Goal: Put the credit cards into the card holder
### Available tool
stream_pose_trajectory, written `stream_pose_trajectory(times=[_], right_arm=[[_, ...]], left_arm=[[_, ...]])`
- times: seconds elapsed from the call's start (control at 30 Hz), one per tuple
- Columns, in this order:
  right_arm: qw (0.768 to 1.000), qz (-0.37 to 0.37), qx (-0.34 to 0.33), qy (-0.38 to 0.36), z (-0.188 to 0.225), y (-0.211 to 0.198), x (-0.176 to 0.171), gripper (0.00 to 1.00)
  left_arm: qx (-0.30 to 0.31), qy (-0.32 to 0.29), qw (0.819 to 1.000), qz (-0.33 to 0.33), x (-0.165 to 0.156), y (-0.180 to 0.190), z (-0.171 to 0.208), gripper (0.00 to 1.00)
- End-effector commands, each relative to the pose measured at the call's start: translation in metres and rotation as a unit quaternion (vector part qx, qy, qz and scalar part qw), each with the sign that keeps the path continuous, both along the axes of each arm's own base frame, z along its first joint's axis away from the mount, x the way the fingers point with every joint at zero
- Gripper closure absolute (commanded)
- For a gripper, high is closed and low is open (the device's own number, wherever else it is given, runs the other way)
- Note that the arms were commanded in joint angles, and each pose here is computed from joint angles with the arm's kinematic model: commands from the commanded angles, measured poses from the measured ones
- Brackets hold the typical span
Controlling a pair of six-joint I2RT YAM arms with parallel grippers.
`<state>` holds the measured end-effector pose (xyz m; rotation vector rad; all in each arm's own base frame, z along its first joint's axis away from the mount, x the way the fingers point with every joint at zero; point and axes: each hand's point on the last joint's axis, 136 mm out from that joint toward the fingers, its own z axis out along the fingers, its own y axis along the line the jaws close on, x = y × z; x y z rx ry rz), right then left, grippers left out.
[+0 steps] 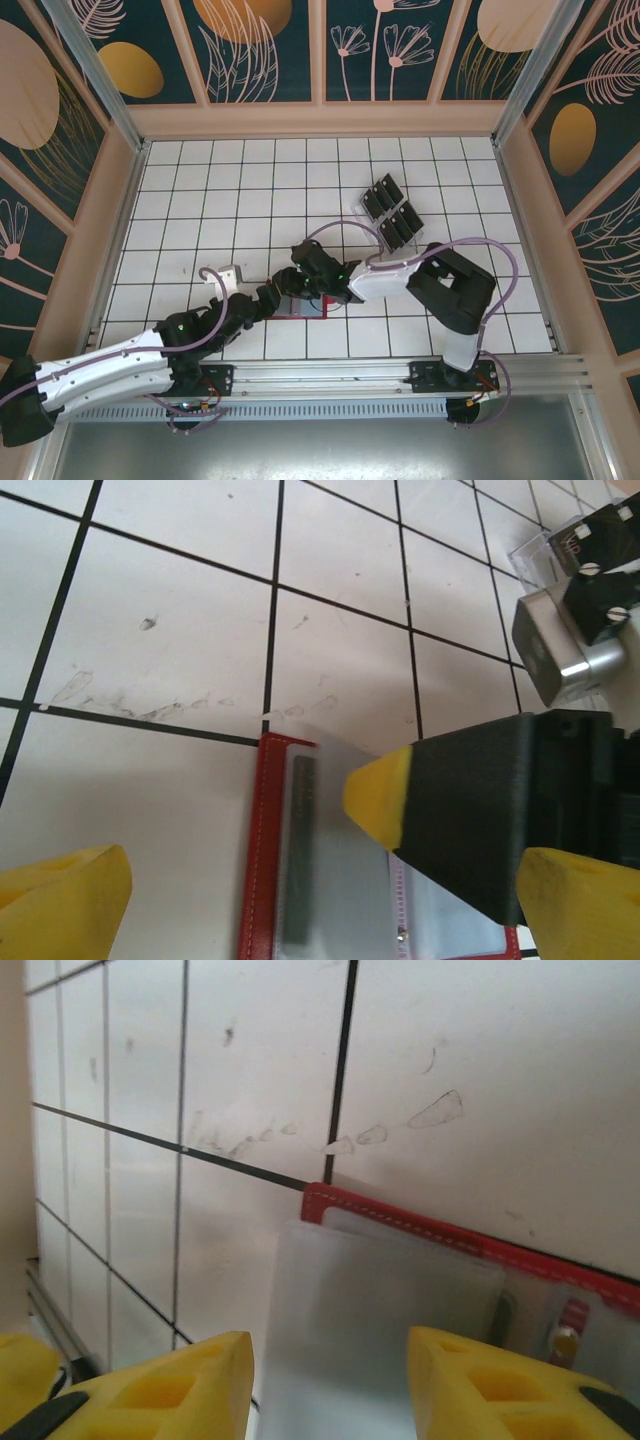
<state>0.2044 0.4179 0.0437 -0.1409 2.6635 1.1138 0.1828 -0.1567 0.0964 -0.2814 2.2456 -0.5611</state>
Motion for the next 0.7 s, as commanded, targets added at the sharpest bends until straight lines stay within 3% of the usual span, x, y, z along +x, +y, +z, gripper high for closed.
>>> stream_pose_trajectory(times=[0.0, 0.4, 0.67], right_arm=[[1.0, 0.026, -0.011, 0.003, -0.004, 0.008, -0.004, 0.55], [0.999, 0.025, 0.014, -0.025, 0.028, 0.0, -0.003, 0.55], [1.0, 0.017, 0.018, -0.018, 0.016, -0.021, -0.016, 0.55]], left_arm=[[0.019, 0.015, 1.0, 0.012, -0.002, 0.009, -0.015, 0.02], [0.035, 0.024, 0.999, 0.008, 0.001, 0.001, -0.026, 0.01], [0.052, 0.029, 0.998, 0.002, 0.005, -0.008, -0.028, 0.01]])
